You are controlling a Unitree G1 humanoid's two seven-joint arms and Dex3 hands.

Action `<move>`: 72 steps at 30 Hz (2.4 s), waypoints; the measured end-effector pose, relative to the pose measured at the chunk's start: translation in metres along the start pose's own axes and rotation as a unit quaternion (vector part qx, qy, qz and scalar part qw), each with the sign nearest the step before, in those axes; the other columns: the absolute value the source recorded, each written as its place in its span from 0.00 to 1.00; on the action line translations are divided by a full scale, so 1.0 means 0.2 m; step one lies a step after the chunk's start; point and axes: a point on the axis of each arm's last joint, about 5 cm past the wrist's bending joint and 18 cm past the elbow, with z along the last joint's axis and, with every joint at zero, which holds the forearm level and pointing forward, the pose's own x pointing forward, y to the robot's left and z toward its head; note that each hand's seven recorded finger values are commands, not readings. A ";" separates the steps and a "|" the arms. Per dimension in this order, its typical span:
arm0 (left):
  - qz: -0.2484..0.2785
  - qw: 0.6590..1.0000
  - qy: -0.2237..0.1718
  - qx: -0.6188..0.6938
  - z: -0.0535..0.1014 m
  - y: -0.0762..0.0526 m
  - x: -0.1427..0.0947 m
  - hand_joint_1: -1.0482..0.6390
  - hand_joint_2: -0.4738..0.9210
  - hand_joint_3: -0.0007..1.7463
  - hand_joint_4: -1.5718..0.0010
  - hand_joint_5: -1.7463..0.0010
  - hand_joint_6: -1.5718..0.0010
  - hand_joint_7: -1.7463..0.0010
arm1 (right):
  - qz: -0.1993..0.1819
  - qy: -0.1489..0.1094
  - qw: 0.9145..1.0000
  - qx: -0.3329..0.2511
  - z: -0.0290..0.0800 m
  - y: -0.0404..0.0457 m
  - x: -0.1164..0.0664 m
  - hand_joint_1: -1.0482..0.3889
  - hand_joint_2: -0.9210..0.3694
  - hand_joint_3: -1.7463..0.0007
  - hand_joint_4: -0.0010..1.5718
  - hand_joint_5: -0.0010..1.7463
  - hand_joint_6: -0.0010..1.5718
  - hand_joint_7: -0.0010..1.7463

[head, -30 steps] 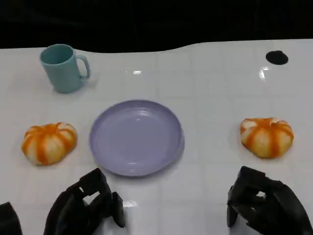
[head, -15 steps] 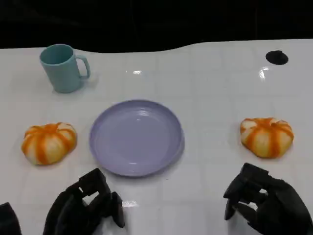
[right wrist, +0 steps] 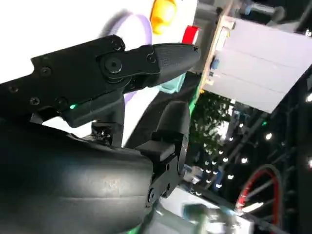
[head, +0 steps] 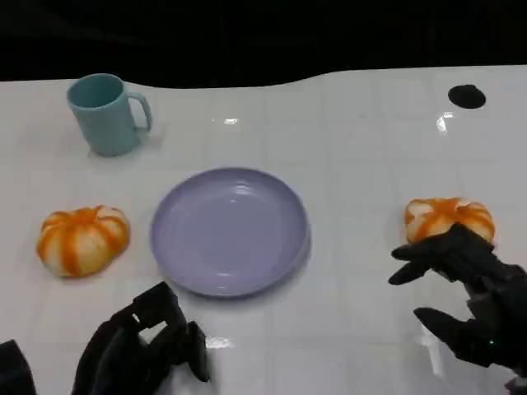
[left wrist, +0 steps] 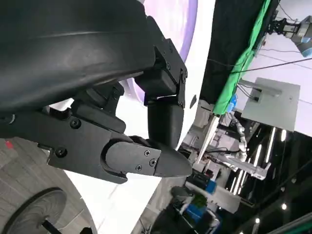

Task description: Grasp the bread from the table and place it into the plate.

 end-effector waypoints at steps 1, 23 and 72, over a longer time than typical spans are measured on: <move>0.000 1.000 0.000 0.000 0.00 0.00 0.00 0.24 1.00 0.12 0.47 0.00 0.57 0.07 | 0.007 -0.013 0.999 -0.030 0.01 -0.016 0.01 0.31 0.00 0.84 0.08 0.63 0.11 0.49; 0.004 1.000 0.002 0.001 0.00 0.01 0.00 0.24 1.00 0.12 0.49 0.00 0.58 0.06 | 0.039 0.032 0.890 -0.454 0.19 -0.192 0.14 0.33 0.00 0.97 0.00 0.28 0.15 0.10; 0.000 1.000 0.002 0.003 0.01 0.01 -0.01 0.23 1.00 0.11 0.48 0.00 0.57 0.07 | 0.110 0.177 0.772 -0.600 -0.03 -0.105 0.28 0.29 0.00 0.98 0.00 0.25 0.17 0.03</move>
